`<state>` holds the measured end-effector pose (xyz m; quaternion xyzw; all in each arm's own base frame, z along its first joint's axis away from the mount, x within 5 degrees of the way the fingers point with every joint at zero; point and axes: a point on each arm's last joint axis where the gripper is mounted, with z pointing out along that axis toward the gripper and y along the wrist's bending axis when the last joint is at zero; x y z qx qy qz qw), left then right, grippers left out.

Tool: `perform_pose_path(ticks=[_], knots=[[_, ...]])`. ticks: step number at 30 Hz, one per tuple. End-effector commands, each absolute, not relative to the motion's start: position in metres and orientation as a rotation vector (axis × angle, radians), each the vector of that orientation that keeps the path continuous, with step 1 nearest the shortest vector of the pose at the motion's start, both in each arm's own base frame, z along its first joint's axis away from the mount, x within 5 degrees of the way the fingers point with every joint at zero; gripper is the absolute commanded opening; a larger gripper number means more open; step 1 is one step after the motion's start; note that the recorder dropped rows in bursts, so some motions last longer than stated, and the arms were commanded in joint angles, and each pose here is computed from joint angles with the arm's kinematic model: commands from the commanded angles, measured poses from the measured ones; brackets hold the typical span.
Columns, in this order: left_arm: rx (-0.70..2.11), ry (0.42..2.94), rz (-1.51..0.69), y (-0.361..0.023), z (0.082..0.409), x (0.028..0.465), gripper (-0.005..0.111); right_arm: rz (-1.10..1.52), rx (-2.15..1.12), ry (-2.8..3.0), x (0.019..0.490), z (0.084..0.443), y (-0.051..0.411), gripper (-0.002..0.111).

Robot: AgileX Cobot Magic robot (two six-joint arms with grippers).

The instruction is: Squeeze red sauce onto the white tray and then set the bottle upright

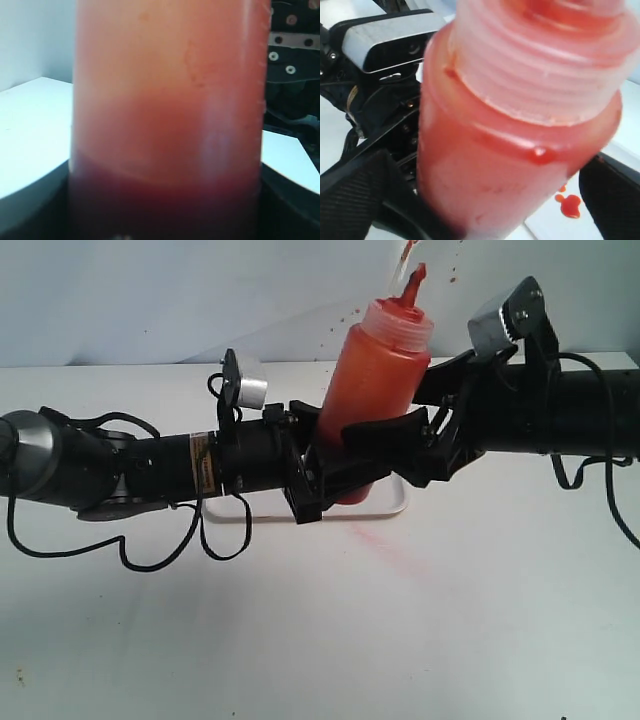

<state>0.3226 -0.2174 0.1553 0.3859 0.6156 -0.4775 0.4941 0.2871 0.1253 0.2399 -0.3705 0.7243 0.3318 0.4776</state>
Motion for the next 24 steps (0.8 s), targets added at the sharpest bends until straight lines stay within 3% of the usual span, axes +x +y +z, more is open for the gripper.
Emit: perform_pose_path(ticks=[1,7,20,24], knots=[[0.951,1.417,-1.219,-0.230,0.167,0.314,0.000,0.809,-0.891,1.751,0.286,0.244,0.126,0.094],[0.997,1.405,-1.243,-0.240,0.166,0.306,0.000,0.809,-0.891,1.751,0.286,0.244,0.126,0.086],[1.053,1.437,-1.210,-0.240,0.160,0.305,0.000,0.804,-0.907,1.752,0.286,0.244,0.126,0.002],[1.072,1.459,-1.189,-0.240,0.157,0.305,0.000,0.802,-0.909,1.755,0.286,0.243,0.126,0.000]])
